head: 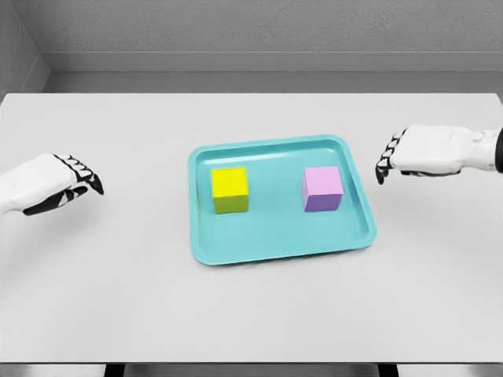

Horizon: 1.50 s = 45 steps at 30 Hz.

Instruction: Push two cubes

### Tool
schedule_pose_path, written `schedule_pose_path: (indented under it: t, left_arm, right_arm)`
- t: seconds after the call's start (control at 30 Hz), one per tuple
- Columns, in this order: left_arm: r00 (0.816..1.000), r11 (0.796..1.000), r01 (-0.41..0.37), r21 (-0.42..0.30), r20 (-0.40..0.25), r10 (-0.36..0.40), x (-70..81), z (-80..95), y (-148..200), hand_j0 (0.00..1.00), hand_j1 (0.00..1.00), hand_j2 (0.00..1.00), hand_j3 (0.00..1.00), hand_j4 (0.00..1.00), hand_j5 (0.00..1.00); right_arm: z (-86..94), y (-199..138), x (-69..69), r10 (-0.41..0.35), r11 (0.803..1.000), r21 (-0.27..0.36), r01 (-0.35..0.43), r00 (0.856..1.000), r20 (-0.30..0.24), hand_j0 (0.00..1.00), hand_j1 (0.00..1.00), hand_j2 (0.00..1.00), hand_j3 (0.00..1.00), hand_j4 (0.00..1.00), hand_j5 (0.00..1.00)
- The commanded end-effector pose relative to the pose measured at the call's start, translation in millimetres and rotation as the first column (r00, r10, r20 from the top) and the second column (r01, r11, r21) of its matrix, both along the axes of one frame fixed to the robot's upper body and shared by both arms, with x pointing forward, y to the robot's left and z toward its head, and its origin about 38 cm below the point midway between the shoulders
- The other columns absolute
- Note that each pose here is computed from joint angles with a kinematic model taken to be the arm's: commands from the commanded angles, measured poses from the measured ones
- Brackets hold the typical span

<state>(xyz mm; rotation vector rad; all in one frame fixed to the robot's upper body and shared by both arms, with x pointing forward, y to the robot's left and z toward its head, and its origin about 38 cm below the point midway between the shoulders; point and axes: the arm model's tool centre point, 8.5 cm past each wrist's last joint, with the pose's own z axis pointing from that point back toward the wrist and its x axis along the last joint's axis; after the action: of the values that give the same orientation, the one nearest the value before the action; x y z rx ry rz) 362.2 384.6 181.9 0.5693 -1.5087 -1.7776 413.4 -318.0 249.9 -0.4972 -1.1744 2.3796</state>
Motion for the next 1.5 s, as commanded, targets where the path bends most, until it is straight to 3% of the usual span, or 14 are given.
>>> schedule_pose_path:
  t: [0.0,0.53,1.07,1.3,1.47]
  left_arm:
    - [1.000,1.000,-0.003,-0.013,-0.006,0.003,0.2,-2.9,-1.2,0.48,0.48,0.48,0.48,0.48,0.48]
    - [0.994,0.991,0.105,-0.079,0.030,-0.103,26.7,-1.4,-57.4,0.48,0.48,0.48,0.48,0.48,0.48]
    - [0.981,0.976,0.194,-0.096,0.031,-0.191,38.9,-4.2,-102.0,0.50,0.50,0.50,0.50,0.50,0.50]
    - [0.976,0.971,0.216,-0.107,0.002,-0.217,39.3,-16.7,-118.6,0.50,0.50,0.50,0.50,0.50,0.50]
    - [0.974,0.967,0.227,-0.113,0.004,-0.228,39.0,-17.4,-125.6,0.50,0.50,0.50,0.50,0.50,0.50]
  right_arm:
    - [-11.5,4.1,4.5,-0.006,1.000,0.009,0.006,1.000,-0.025,0.54,0.54,0.54,0.54,0.54,0.54]
    - [-45.4,2.2,31.5,-0.091,0.993,0.067,0.099,0.991,-0.101,0.53,0.53,0.53,0.53,0.53,0.53]
    - [-51.9,22.4,35.1,-0.060,0.993,0.093,0.070,0.992,-0.106,0.53,0.53,0.53,0.53,0.53,0.53]
    - [-55.6,32.8,34.5,-0.039,0.994,0.101,0.050,0.993,-0.112,0.53,0.53,0.53,0.53,0.53,0.53]
    - [-49.9,49.0,26.5,0.018,0.994,0.107,-0.008,0.996,-0.093,0.53,0.53,0.53,0.53,0.53,0.53]
